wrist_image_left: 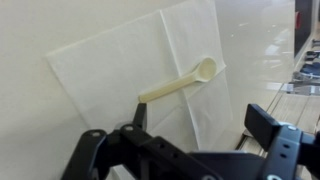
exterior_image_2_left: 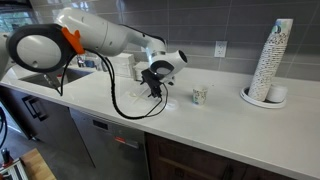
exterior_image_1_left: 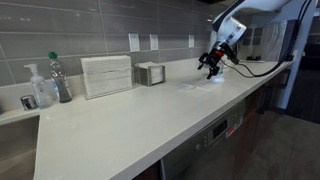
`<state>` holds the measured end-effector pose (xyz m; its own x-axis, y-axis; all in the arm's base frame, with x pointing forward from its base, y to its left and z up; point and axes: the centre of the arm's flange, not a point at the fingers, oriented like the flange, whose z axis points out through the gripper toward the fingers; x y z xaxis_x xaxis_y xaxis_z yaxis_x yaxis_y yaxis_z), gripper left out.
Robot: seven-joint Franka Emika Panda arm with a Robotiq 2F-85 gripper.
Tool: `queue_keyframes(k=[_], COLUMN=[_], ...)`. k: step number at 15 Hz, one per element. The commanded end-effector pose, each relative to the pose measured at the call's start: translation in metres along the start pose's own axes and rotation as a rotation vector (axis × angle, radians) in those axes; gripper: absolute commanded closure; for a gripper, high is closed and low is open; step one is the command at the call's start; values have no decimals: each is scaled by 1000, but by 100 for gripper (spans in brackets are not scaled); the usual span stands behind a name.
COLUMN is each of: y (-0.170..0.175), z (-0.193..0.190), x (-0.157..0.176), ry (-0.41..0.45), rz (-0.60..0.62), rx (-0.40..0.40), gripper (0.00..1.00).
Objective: Remove the white spoon from the coffee cup on the right.
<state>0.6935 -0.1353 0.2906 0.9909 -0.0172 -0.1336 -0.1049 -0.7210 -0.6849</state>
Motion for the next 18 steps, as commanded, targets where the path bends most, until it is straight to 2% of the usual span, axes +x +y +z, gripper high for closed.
queue_keyframes(k=[1,4,7,12,13,15,18], y=[-64,-125,-182,-230,-226,-236,-230], z=[-46,-76,-100,-139,-134,-140,-135], x=[-21,-46,-77,-115,-99,-104,-100], ry=[-34,-71,-68,46,18,33,22], rz=[64,127,185,158,154,142,149], rx=[-183,-307,-448,-715,-627,-636,-636], gripper=[0,0,0,0,0,0,0])
